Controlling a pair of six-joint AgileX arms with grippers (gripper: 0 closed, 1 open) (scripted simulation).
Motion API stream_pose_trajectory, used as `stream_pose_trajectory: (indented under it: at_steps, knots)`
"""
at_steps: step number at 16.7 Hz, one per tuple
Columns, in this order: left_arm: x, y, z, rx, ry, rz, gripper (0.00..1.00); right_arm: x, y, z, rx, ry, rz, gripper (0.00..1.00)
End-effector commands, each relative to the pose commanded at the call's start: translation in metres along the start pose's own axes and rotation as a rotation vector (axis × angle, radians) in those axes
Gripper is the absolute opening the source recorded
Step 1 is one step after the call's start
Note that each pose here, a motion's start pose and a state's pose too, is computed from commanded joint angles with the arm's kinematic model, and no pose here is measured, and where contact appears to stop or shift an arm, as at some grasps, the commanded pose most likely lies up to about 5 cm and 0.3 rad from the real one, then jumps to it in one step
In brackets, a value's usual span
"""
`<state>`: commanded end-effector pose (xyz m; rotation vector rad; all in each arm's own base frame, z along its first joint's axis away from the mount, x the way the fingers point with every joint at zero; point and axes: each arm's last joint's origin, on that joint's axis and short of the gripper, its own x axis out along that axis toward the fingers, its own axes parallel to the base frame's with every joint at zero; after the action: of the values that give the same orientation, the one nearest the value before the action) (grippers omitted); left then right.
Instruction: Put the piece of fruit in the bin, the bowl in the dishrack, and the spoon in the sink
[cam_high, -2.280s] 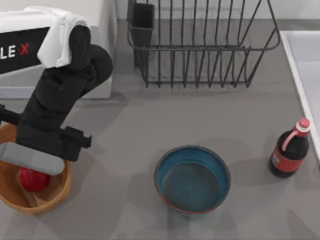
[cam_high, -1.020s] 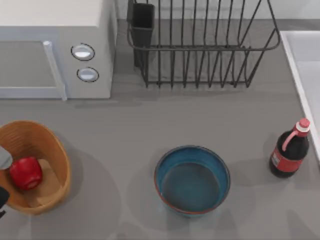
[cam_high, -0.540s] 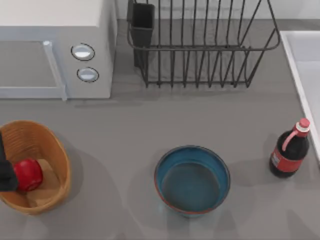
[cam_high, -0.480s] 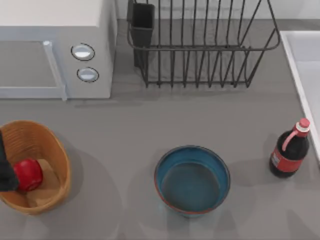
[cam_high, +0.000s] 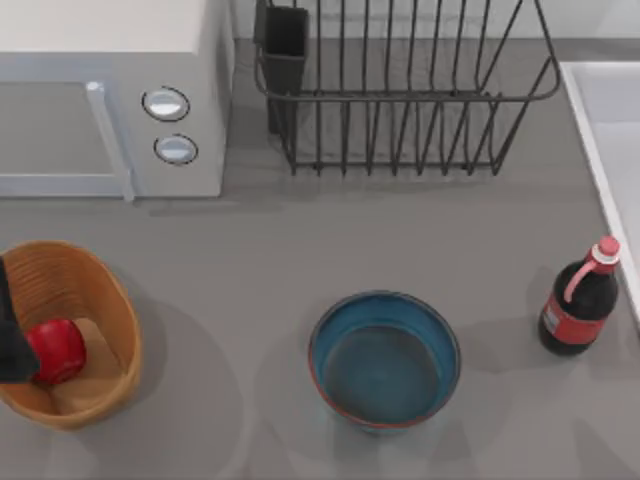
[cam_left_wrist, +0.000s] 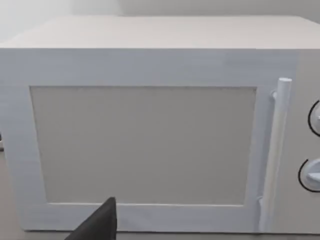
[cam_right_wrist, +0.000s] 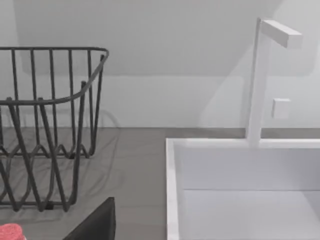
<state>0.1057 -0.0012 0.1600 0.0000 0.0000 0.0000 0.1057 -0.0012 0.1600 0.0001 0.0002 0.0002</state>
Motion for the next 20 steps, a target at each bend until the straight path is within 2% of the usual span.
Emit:
stream_pose_trajectory:
  at_steps: [2, 5, 9, 12, 16, 20]
  knots:
    - [0.000, 0.000, 0.000, 0.000, 0.000, 0.000, 1.00, 0.000, 0.003, 0.005, 0.020, 0.028, 0.023, 1.00]
    - [0.000, 0.000, 0.000, 0.000, 0.000, 0.000, 1.00, 0.002, 0.012, 0.025, 0.085, 0.139, 0.097, 1.00]
    - [0.000, 0.000, 0.000, 0.000, 0.000, 0.000, 1.00, 0.018, 0.034, 0.064, 0.175, 0.410, 0.206, 1.00]
    - [0.000, 0.000, 0.000, 0.000, 0.000, 0.000, 1.00, 0.042, 0.062, 0.092, 0.209, 0.669, 0.253, 1.00]
    - [0.000, 0.000, 0.000, 0.000, 0.000, 0.000, 1.00, 0.085, 0.114, 0.110, 0.186, 1.027, 0.235, 1.00]
    - [0.000, 0.000, 0.000, 0.000, 0.000, 0.000, 1.00, 0.127, 0.170, 0.100, 0.107, 1.326, 0.139, 1.00]
